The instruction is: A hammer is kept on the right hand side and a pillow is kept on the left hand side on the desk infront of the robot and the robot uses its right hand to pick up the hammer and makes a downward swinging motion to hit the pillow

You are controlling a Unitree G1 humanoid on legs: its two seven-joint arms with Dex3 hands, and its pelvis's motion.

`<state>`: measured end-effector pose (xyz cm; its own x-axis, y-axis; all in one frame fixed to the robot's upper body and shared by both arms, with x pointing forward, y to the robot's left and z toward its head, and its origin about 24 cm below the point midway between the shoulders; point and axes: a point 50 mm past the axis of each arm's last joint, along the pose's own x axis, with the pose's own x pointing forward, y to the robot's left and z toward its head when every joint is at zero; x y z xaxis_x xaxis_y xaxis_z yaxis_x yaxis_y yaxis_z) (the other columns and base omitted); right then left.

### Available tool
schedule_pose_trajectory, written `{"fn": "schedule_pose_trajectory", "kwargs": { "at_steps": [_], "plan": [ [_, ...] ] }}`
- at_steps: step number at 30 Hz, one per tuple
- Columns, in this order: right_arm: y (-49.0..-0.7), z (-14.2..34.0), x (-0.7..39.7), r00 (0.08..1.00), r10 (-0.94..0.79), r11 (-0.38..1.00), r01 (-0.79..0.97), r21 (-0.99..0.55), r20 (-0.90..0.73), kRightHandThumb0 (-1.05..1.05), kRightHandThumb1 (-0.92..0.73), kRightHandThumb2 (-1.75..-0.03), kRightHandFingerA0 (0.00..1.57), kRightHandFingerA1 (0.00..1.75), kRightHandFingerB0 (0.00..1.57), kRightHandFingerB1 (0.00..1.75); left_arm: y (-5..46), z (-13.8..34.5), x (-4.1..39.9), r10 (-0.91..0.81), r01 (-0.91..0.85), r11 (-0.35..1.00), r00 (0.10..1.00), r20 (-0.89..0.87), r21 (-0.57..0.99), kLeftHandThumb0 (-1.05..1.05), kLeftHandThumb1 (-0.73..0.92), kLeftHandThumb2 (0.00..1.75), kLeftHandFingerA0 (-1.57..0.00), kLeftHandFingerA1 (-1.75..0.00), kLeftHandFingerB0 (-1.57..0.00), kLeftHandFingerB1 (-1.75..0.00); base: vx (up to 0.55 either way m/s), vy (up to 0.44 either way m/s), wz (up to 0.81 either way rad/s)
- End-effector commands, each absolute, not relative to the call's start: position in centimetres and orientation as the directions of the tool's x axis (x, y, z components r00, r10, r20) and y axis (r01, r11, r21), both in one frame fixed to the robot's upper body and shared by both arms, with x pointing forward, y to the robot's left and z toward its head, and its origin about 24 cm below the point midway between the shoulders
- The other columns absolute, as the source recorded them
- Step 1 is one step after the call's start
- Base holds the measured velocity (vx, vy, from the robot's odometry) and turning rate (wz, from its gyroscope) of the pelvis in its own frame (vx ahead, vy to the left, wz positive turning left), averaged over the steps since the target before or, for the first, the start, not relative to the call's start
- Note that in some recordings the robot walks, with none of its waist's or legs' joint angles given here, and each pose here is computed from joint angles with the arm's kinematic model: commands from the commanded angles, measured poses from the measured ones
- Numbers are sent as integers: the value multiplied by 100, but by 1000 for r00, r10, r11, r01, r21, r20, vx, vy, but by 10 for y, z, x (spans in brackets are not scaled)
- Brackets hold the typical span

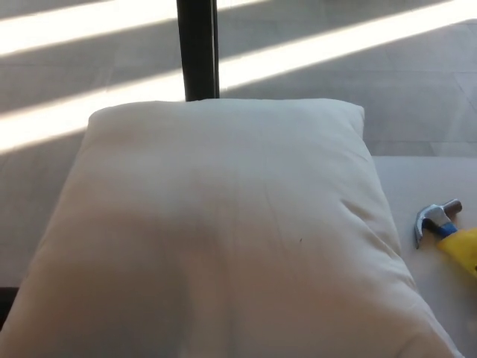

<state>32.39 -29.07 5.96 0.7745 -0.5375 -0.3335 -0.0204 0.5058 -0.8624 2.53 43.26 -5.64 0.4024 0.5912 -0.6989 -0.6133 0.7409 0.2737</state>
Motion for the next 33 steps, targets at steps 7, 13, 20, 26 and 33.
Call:
{"fn": "schedule_pose_trajectory", "kwargs": {
  "at_steps": [7,13,20,26,33],
  "plan": [
    [-301,65,325,855,-350,294,-288,-911,-383,-105,-78,-66,0,0,0,0,435,-54,22,595,-578,754,397,-699,314,-67,61,99,-59,-65,-39,-56,0,0,0],
    [-310,83,328,864,-326,386,-248,-888,-383,-105,-78,-65,0,0,0,0,434,-54,22,595,-566,758,396,-699,325,-68,61,99,-59,-64,-39,-56,0,0,0],
    [-351,127,317,891,-368,513,-44,-857,-266,-105,-65,-91,0,0,0,0,435,-54,20,592,-552,765,399,-700,332,-67,61,99,-57,-63,-40,-57,0,0,0],
    [-410,171,276,832,-548,559,286,-778,-87,-104,-67,-91,0,0,0,0,435,-54,21,594,-578,754,399,-698,312,-65,59,99,-57,-63,-40,-57,0,0,0],
    [-481,165,194,513,-856,429,773,-467,63,-78,-70,-80,0,0,2,21,437,-52,21,604,-605,738,392,-694,299,-65,75,63,-68,-54,-52,-45,0,0,0]
  ]
}}
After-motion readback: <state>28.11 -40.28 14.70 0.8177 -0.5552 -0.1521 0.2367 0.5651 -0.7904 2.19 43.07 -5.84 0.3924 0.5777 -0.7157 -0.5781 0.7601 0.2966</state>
